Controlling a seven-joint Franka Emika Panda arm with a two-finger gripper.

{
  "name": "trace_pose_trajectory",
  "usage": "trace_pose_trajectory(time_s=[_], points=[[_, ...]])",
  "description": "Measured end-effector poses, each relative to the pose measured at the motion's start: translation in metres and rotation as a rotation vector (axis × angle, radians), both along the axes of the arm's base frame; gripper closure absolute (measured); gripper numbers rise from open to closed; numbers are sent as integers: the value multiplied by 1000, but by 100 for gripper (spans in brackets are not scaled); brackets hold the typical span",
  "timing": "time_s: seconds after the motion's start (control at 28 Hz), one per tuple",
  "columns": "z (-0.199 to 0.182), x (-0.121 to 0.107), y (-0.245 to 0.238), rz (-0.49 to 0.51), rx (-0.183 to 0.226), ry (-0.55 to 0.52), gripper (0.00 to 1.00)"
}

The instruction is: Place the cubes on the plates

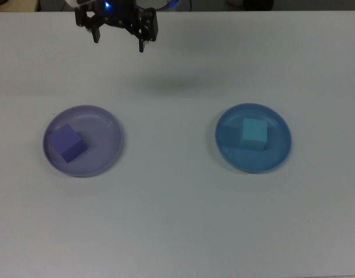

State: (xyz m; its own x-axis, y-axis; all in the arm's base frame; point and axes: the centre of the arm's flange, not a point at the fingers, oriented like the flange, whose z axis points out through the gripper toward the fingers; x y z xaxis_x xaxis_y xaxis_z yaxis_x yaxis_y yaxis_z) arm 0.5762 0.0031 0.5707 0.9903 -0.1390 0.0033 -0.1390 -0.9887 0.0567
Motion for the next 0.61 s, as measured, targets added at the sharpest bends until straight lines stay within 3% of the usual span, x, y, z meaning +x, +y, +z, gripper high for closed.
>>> trace_pose_trajectory(time_s=[0.36,0.61], points=[[4,3,-1,-5,34,-80,0],[7,2,-11,33,92,-86,0]])
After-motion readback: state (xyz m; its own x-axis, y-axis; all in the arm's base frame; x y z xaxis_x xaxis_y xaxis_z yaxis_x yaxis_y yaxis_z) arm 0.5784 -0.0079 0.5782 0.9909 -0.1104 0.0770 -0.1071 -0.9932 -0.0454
